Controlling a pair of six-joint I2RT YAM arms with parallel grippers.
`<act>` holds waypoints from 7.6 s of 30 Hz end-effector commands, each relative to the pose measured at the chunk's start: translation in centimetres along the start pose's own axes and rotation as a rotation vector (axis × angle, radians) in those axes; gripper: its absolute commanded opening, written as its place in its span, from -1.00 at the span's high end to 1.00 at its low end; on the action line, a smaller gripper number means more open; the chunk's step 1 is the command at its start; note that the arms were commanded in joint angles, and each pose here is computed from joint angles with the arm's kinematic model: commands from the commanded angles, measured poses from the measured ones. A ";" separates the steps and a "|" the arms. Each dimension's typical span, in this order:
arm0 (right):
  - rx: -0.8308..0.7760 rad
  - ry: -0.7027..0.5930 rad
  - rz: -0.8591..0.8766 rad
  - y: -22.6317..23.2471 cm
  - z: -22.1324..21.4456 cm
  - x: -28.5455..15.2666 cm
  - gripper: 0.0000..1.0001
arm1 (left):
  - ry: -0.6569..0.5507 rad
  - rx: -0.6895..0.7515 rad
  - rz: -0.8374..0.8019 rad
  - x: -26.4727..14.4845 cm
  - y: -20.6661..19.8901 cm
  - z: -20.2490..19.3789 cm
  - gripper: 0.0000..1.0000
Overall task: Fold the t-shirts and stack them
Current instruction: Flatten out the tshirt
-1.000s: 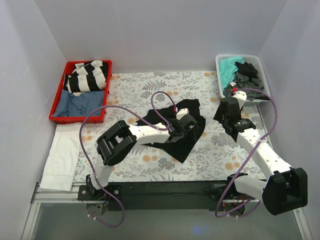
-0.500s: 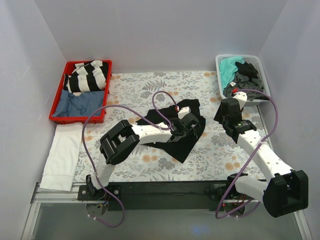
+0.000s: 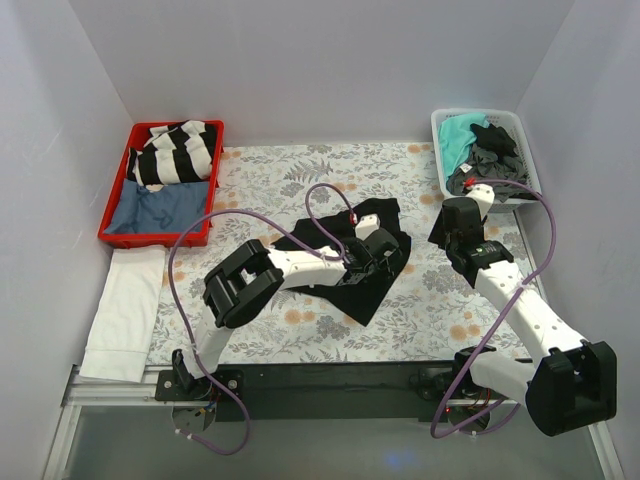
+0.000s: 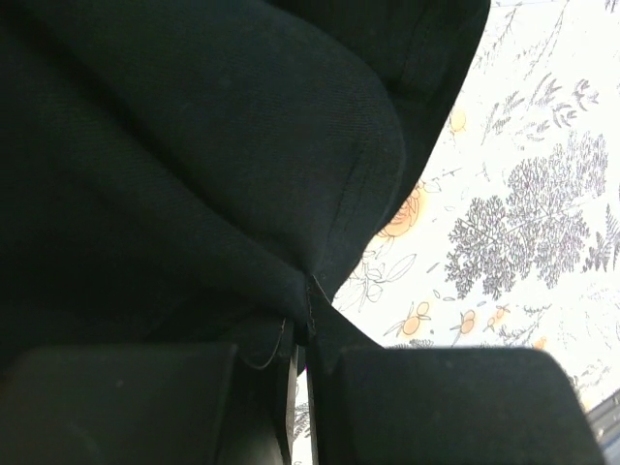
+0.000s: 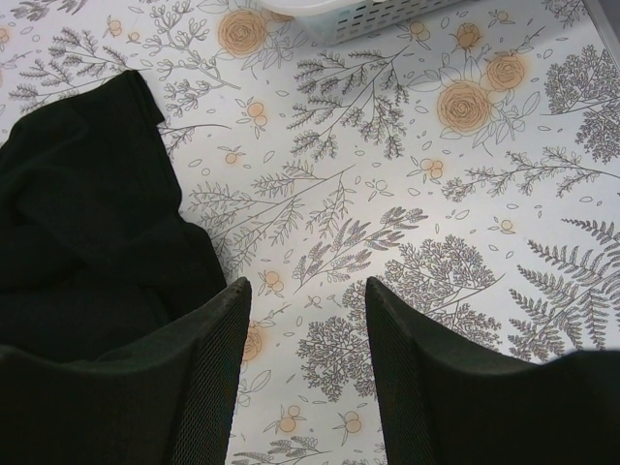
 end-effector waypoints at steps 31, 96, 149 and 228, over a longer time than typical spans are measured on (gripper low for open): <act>-0.092 0.187 0.448 6.6 -4.5 3.0 -0.35 | -1.076 -0.447 0.234 -36.1 9.8 14.5 1.00; -0.453 0.182 0.085 7.5 -11.6 -10.2 0.97 | -1.067 -0.377 0.390 -34.9 13.3 13.7 1.00; -0.050 -0.671 0.232 5.3 24.6 -11.2 0.97 | -1.145 -0.040 0.439 -32.4 10.6 38.8 1.00; -0.064 -0.439 0.436 3.6 17.3 -2.2 0.97 | -1.084 0.138 0.152 -33.8 9.3 35.6 1.00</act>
Point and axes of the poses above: each gripper's point midway between its finger pads, its own x axis out along the fingers, its own y axis along the line the jaws close on, z = x × y, the point moved 9 cm from there along -x, back along the fingers, and after that the axes turned 1 degree about -x, right-handed, at the moved point
